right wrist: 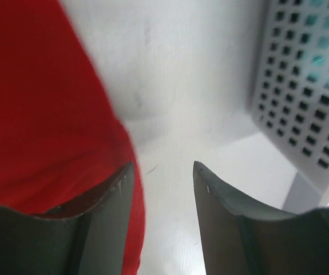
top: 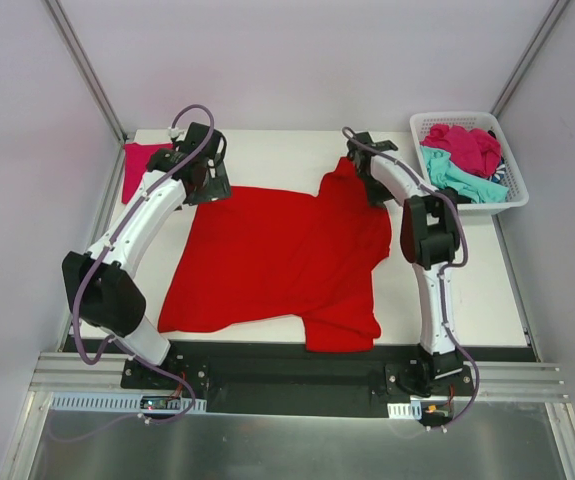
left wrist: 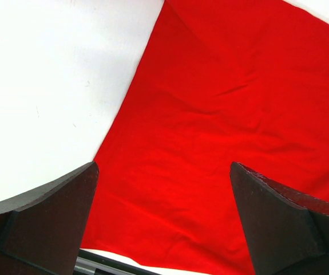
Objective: Fold and stack the t-shirts
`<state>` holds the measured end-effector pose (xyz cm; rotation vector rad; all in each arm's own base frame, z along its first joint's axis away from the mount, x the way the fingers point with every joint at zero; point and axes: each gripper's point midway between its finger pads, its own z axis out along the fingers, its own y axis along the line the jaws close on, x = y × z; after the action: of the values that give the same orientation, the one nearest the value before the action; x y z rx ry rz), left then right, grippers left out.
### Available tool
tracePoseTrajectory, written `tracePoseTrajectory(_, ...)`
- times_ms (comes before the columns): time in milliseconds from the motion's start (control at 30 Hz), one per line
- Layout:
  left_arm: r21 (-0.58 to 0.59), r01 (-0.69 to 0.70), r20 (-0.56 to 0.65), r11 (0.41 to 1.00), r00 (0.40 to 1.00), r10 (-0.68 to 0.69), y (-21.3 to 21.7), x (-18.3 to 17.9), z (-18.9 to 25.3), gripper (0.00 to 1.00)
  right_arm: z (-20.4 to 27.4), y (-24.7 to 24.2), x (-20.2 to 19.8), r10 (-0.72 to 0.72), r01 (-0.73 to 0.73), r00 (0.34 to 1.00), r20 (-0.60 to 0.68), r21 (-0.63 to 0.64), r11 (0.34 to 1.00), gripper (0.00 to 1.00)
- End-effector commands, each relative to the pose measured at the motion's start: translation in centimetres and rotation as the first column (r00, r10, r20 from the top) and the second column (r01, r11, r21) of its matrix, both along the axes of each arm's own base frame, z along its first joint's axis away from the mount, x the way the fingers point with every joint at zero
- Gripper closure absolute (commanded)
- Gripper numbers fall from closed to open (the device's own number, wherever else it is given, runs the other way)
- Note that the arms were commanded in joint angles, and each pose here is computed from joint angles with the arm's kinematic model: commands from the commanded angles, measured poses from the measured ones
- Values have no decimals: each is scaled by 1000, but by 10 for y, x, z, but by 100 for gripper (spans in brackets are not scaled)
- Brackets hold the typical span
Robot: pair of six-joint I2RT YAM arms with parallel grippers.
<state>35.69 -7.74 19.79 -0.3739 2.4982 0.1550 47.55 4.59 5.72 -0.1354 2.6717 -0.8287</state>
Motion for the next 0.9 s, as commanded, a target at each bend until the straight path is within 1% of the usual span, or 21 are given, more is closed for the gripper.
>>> tracePoseTrajectory(0,-13,25,14,1000,1000,-25,-3,-8,14,1,62,66,-39,53,-59,998,26,325,944,51)
tracePoseTrajectory(33,-20,20,20,1000,1000,-20,-3,-9,16,1,59,86,-61,98,-86,995,-16,341,936,51)
tracePoseTrajectory(67,-24,22,19,999,1000,-21,-4,-10,15,1,69,100,-75,138,-126,990,-7,368,921,52)
tracePoseTrajectory(100,-24,20,19,999,1000,-20,-4,-12,15,1,73,109,-84,163,-153,987,4,361,920,52)
tracePoseTrajectory(133,-25,19,18,1000,1000,-19,-3,-14,15,1,68,128,-101,218,-200,976,-10,362,910,52)
tracePoseTrajectory(167,-24,20,19,999,1000,-20,-3,-14,15,1,80,135,-105,230,-222,973,23,375,900,52)
tracePoseTrajectory(233,-24,24,19,999,1000,-23,-3,-15,16,1,88,151,-117,261,-252,965,31,389,886,51)
tracePoseTrajectory(367,-32,19,25,999,1000,-18,-1,-20,17,1,81,168,-144,272,-235,962,-23,433,870,51)
tracePoseTrajectory(400,-34,17,30,999,999,-16,-1,-22,18,1,67,166,-152,268,-219,962,-56,429,876,51)
tracePoseTrajectory(467,-34,17,30,999,999,-16,0,-23,18,1,53,172,-156,272,-208,959,-81,452,867,51)
tracePoseTrajectory(600,-29,20,31,999,999,-19,1,-24,19,1,34,173,-159,273,-186,951,-142,442,878,52)
tracePoseTrajectory(800,-21,22,29,1000,999,-21,2,-26,18,1,2,158,-170,249,-150,939,-239,365,919,52)
tracePoseTrajectory(867,-19,20,25,1000,999,-19,3,-26,16,1,-10,150,-174,237,-141,930,-281,322,936,51)
